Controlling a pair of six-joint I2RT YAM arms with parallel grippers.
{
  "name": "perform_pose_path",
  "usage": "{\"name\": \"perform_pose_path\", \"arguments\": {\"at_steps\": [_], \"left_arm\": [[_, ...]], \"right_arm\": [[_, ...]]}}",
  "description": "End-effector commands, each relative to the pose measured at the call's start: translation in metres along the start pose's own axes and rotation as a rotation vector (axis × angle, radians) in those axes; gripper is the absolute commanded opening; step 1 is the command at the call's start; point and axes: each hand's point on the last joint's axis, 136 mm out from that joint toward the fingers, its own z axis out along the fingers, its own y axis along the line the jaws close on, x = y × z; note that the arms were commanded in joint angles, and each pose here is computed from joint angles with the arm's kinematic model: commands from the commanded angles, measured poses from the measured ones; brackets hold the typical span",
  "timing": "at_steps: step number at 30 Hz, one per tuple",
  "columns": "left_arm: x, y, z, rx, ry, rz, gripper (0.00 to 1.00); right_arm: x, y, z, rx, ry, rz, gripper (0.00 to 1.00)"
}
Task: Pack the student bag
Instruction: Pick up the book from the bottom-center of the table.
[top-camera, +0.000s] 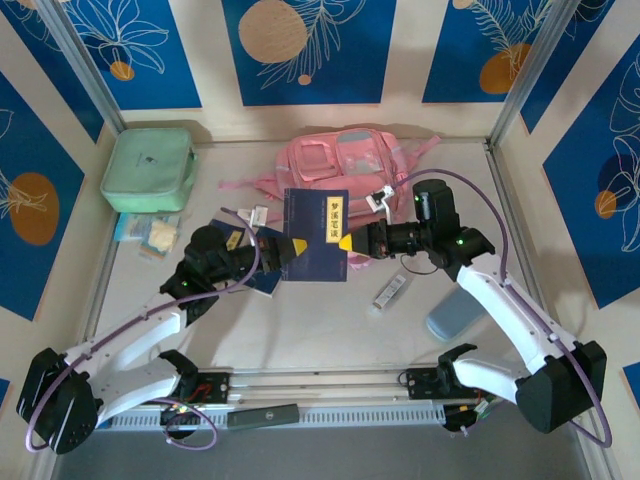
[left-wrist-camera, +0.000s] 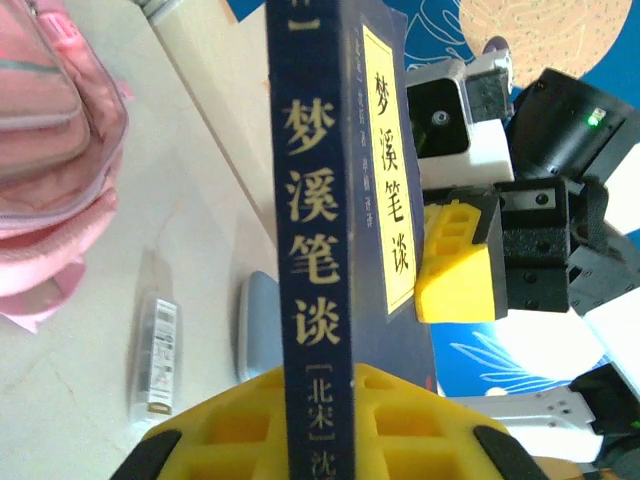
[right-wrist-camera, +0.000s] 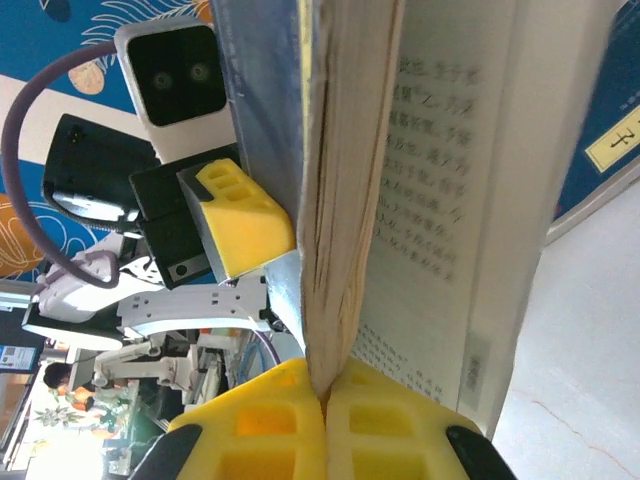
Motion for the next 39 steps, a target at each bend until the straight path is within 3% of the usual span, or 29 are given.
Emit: {"name": "perform_pose_path", "arguments": {"at_steps": [1,8,14,22,26,33,36,39], "left_arm": [[-0.010,-0.012,-0.002,0.013,-0.020,0.029,0.02],[-0.026,-0.021,0.001,0.019,-0.066,0.039,0.00],[-0.038,-0.034,0.004,0.073,-0.112,0.032,0.00],[-0.040,-0.042,0.014,0.110,-0.109,0.028,0.00],[-0.038,-0.032,0.014,0.058,-0.107,0.019,0.00],[-0.035,-0.018,0.012,-0.018,-0.107,0.003,0.00],[-0.038,-0.030,0.013,0.037,-0.113,-0.001,0.00],[-0.039,-0.036,0.014,0.060,-0.117,-0.017,0.00]], "right_arm": [[0.004,-0.002,0.000,0.008,0.010,-0.026,0.10],[0.004,-0.032,-0.011,0.168,-0.055,0.034,0.63],[0.008,-0.045,-0.015,0.187,-0.058,0.123,0.81],[0.003,-0.009,0.002,-0.025,0.000,0.147,0.85],[-0.001,0.002,-0.001,-0.091,-0.009,0.145,0.80],[0.000,-0.003,-0.003,-0.087,-0.029,0.122,0.68],[0.002,-0.031,0.001,0.031,-0.029,0.176,0.74],[0.000,-0.042,0.007,0.031,-0.030,0.201,0.80]]}}
